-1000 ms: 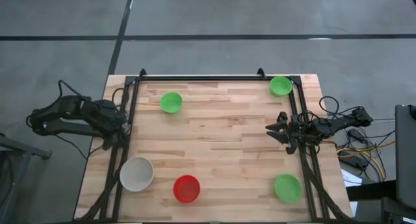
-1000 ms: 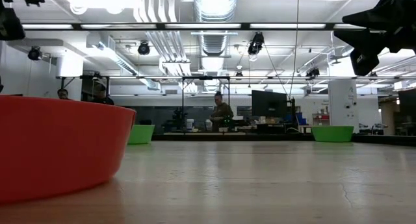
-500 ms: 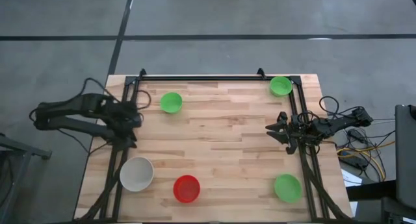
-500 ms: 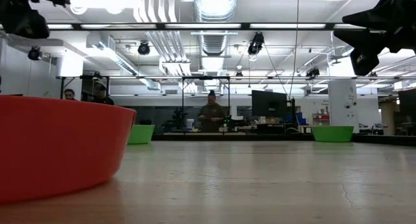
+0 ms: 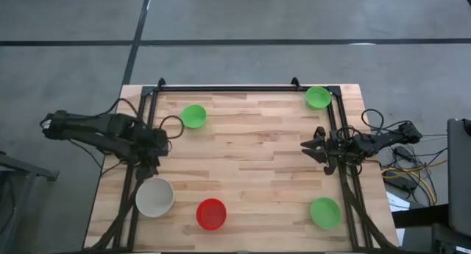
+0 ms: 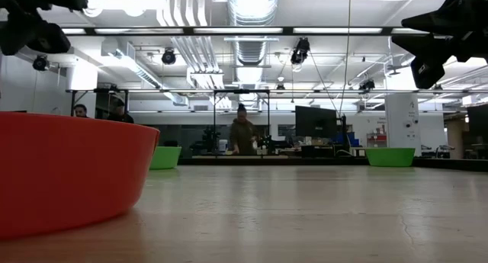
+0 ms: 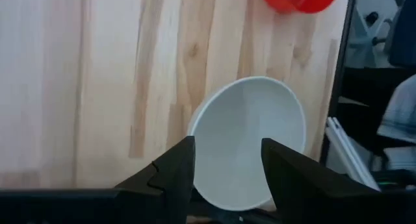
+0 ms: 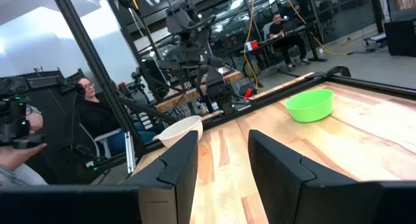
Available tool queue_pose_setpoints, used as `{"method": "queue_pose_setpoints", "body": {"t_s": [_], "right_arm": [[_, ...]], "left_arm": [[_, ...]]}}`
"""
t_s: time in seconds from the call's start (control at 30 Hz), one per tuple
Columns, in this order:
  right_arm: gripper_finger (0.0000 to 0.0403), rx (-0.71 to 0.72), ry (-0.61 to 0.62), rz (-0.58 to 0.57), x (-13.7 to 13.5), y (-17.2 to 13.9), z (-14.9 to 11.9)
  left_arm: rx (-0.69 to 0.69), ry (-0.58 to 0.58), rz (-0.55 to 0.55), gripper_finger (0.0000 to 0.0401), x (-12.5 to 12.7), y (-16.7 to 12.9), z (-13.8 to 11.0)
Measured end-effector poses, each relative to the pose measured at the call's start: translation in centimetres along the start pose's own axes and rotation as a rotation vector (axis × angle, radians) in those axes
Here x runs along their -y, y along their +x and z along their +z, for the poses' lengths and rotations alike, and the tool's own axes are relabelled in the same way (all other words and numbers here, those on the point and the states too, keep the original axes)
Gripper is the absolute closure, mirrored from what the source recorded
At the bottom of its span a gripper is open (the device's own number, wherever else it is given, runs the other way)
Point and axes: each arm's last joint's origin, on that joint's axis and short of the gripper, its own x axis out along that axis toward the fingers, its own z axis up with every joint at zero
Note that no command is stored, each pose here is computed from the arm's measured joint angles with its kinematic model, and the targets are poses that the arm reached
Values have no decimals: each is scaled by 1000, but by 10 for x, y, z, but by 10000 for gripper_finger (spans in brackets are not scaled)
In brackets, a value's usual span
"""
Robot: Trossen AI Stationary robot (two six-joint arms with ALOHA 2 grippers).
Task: Nest bowls inside each other
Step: Put the gray bowl on the center of the table
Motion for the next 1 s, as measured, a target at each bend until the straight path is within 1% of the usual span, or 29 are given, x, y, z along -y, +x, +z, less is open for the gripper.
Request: {"method": "queue_pose_setpoints", "body": {"t_s": [0.1, 0.2, 0.37, 0.5, 0.77, 1.0], "right_arm": [[271, 0, 0, 0, 0, 0, 0], [271, 0, 0, 0, 0, 0, 0], [271, 0, 0, 0, 0, 0, 0], [271, 0, 0, 0, 0, 0, 0], [271, 0, 0, 0, 0, 0, 0], [271, 0, 0, 0, 0, 0, 0]], "left_arm": [[48, 62, -8, 220, 3, 3, -4], [70, 78, -1, 220, 3, 11, -9], [27, 39, 1, 220, -1, 33, -16], [4, 13, -23, 220, -3, 48, -19], [-11, 4, -27, 220, -7, 65, -23], [5, -10, -20, 220, -10, 73, -23]]}}
